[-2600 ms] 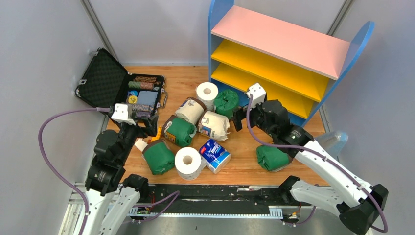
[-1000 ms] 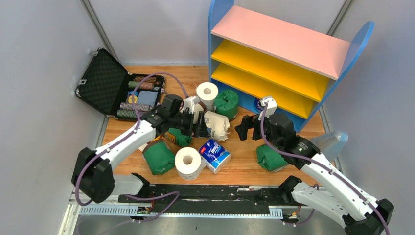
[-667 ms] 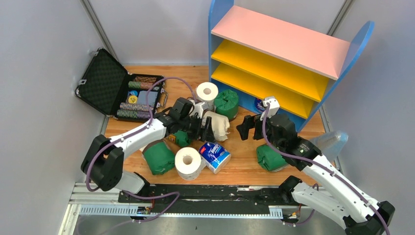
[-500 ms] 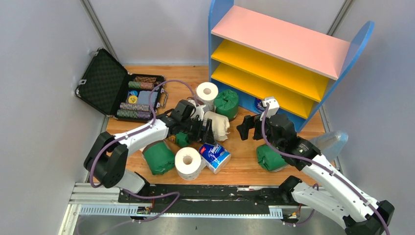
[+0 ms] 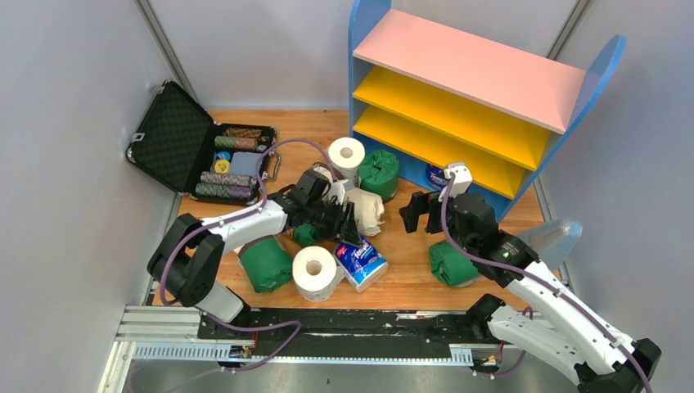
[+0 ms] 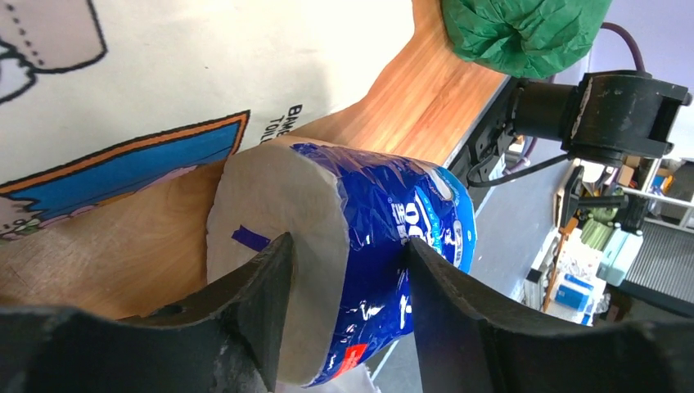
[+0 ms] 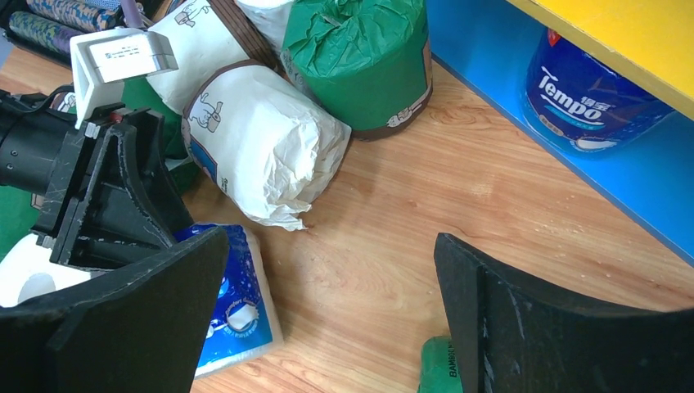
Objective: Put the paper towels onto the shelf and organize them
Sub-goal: Adjust the paper towel at the center of the board.
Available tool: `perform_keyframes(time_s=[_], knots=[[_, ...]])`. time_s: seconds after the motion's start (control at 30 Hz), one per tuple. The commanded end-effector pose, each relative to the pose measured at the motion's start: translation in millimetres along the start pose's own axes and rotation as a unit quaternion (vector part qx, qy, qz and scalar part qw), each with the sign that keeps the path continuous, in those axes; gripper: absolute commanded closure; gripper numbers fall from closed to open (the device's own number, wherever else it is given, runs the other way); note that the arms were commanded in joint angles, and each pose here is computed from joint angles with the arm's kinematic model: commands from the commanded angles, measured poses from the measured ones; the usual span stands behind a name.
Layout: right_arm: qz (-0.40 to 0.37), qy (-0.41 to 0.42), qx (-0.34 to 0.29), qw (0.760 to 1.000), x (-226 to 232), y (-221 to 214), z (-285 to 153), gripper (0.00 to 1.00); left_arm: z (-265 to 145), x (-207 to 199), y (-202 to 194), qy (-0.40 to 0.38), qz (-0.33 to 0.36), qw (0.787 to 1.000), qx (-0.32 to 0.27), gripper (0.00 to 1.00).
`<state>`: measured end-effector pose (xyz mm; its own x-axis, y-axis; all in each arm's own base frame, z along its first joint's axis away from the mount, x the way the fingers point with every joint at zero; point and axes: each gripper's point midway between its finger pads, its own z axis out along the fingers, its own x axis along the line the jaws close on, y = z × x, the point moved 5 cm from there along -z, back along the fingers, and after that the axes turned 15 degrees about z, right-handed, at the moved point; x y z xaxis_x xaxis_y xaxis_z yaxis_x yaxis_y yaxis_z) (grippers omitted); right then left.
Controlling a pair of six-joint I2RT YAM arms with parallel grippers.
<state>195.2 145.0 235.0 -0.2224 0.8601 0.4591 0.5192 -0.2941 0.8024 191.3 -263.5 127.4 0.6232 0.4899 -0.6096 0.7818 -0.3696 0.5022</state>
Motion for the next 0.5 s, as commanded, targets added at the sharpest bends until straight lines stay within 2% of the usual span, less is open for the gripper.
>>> perform_keyframes(time_s=[0.0, 0.3, 0.47], knots=[[0.011, -0.006, -0.015, 1.000, -1, 3, 2, 0.00, 1, -13, 4, -0.032, 0.011, 0.999, -0.013, 0.47], [0.014, -0.019, -0.024, 0.999, -4, 5, 1, 0.00, -7, -36, 16, -0.033, 0.049, 0.998, -0.034, 0.79], [0.025, -0.034, -0.050, 0.998, -9, 11, -4, 0.00, -15, -52, 28, 0.026, 0.138, 0.989, -0.047, 0.91]])
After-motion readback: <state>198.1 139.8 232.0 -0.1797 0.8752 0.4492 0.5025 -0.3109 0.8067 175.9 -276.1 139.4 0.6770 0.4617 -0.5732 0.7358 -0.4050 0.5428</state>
